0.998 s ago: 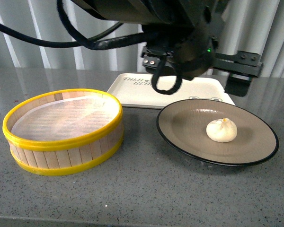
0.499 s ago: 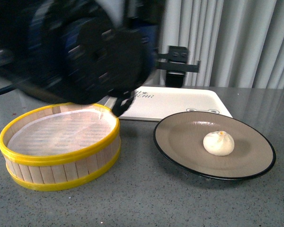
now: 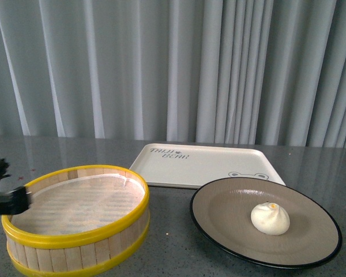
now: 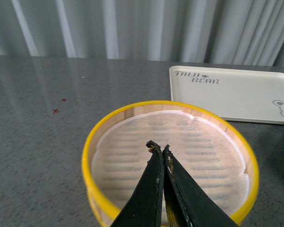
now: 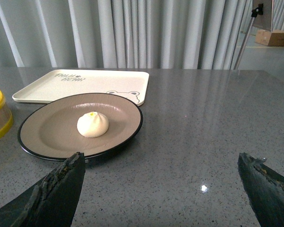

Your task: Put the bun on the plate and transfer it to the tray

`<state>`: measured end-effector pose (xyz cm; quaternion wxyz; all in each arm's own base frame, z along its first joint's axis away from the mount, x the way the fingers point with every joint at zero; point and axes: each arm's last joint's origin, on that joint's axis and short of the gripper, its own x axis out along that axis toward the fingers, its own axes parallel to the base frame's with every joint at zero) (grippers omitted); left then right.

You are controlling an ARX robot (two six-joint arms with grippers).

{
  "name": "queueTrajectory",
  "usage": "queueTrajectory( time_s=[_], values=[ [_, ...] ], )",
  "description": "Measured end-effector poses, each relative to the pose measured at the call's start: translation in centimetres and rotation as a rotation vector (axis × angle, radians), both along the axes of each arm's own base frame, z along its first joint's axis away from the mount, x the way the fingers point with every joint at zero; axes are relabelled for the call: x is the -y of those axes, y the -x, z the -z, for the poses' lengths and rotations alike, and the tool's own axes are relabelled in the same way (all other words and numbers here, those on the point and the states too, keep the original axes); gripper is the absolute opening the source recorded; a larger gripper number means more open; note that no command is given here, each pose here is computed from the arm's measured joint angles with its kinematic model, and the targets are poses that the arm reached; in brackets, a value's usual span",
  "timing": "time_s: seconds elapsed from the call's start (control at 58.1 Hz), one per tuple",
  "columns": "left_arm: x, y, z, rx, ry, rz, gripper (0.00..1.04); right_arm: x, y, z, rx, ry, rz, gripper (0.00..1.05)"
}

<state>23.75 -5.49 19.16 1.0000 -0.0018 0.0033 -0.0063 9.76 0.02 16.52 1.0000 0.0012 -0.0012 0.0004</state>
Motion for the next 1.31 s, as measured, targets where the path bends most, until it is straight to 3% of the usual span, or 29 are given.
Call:
queueTrajectory(
  time_s=[0.637, 1.308],
  values=[
    [-5.0, 8.1, 3.1, -0.017, 0.001, 0.007, 0.04, 0.0, 0.0, 0.0, 0.0, 0.0, 0.0, 0.96],
    [-5.5, 11.3, 1.6, 0.035, 0.002, -0.011, 0.04, 0.0, 0.0, 0.0, 0.0, 0.0, 0.0, 0.96]
  ],
)
